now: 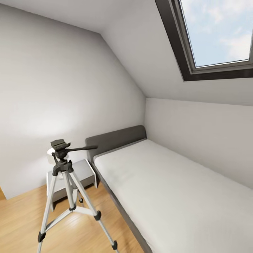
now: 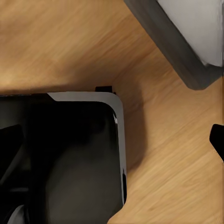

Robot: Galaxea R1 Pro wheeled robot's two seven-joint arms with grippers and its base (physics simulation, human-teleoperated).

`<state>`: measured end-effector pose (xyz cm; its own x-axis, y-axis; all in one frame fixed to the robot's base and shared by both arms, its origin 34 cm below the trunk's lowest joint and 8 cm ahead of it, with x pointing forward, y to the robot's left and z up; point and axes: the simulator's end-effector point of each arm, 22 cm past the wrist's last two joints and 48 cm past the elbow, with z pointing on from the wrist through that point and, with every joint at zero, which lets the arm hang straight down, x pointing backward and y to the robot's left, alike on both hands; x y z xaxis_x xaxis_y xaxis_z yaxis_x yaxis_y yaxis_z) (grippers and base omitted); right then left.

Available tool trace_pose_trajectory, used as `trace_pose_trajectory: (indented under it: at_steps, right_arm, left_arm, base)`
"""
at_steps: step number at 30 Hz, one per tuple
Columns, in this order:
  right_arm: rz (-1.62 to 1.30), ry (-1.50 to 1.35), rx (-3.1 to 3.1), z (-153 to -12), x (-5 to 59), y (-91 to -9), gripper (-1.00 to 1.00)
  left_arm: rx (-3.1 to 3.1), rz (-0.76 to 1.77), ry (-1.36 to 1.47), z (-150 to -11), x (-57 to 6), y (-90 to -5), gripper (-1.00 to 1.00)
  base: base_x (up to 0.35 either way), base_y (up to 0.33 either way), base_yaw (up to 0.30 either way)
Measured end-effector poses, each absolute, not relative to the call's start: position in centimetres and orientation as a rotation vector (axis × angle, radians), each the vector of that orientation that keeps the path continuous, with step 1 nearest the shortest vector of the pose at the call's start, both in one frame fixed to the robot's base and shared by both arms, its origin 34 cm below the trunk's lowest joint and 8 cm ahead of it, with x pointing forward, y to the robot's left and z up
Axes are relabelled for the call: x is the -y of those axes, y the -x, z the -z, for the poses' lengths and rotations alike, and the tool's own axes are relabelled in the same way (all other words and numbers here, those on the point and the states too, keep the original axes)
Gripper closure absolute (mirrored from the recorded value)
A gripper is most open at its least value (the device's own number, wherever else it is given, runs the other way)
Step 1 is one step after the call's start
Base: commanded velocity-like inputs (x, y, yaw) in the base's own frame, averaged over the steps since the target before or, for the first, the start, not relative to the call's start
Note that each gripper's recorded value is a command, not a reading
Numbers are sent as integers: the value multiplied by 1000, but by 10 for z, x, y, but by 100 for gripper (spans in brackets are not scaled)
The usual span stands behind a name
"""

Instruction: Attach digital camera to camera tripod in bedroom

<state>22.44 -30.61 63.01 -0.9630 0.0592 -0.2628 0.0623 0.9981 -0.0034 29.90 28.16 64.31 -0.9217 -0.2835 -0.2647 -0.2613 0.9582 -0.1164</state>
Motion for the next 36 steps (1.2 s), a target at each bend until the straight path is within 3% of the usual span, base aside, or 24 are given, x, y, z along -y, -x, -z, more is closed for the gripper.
trace_pose_trajectory:
  at_steps: [36]
  right_arm:
    - [16,-72,-2876,-630,306,-224,-100]
  left_arm:
    - [-2829,114,402,-643,-282,-299,100]
  base:
    - [96,-45,0]
